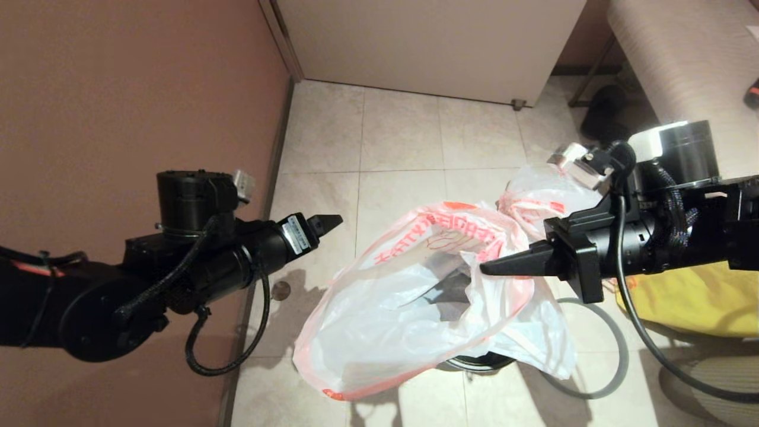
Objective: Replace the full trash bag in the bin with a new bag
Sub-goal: Put the new garbage bag on the trash can
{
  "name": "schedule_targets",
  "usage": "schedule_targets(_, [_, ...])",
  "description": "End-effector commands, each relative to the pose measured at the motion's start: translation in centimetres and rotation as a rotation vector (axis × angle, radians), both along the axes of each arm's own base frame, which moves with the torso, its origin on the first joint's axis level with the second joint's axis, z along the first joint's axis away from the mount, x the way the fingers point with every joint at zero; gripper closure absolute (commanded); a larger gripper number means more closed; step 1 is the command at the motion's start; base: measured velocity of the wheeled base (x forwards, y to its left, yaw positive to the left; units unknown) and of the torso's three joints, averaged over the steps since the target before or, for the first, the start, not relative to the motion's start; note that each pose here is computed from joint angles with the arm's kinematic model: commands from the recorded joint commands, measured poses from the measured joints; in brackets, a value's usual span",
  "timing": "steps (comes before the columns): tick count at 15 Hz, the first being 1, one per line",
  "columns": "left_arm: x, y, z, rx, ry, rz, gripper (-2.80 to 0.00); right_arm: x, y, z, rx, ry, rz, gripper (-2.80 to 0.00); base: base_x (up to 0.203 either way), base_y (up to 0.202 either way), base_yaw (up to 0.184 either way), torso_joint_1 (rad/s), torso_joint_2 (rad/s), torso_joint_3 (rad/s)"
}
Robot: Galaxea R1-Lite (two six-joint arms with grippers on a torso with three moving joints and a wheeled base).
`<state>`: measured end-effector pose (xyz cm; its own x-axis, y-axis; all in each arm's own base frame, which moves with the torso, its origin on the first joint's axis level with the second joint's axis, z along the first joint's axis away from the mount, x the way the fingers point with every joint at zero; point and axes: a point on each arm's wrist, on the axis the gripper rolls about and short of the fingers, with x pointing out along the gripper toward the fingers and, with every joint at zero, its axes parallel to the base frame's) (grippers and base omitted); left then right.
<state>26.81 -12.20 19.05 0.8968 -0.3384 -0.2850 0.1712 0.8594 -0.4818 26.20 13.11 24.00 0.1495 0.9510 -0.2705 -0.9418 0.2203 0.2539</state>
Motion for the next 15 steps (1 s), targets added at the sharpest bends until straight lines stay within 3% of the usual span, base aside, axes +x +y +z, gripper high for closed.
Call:
schedule_targets(1, [-1.1,0.1,1.5,-0.022,-0.042,-0.013,-2.80,-1.0,0.0,0.9,0.040,0.007,0.006,0.00,0.000,0.000,0.000,0.000,0.00,0.000])
schedule_targets(3, [-1.3,0.2,1.8,-0.026,-0.053,-0.013,-2.80,-0.6,0.8,1.2,0.138,-0.029,0.019,0.00,0.000,0.000,0.000,0.000,0.00,0.000])
schedule_targets(6, [-3.3,0.8,4.7,-0.032,-0.129,-0.033,-2.80,0.6,2.3,1.6,0.293,-0.023,0.026,0.00,0.000,0.000,0.000,0.000,0.00,0.000])
schedule_targets(9, [-4.6,1.0,6.1,-0.033,-0.138,-0.055,-2.80,-0.2,2.1,3.4,0.431,-0.035,0.050,0.00,0.000,0.000,0.000,0.000,0.00,0.000])
schedule_targets(12, [-4.5,0.6,5.7,-0.027,-0.125,-0.065,-2.80,-0.7,1.1,2.0,0.467,-0.074,0.045,0.00,0.000,0.000,0.000,0.000,0.00,0.000])
schedule_targets(15, [-4.2,0.3,5.2,-0.020,-0.108,-0.070,-2.80,-0.2,0.5,-3.4,0.417,-0.018,0.004,0.00,0.000,0.000,0.000,0.000,0.00,0.000])
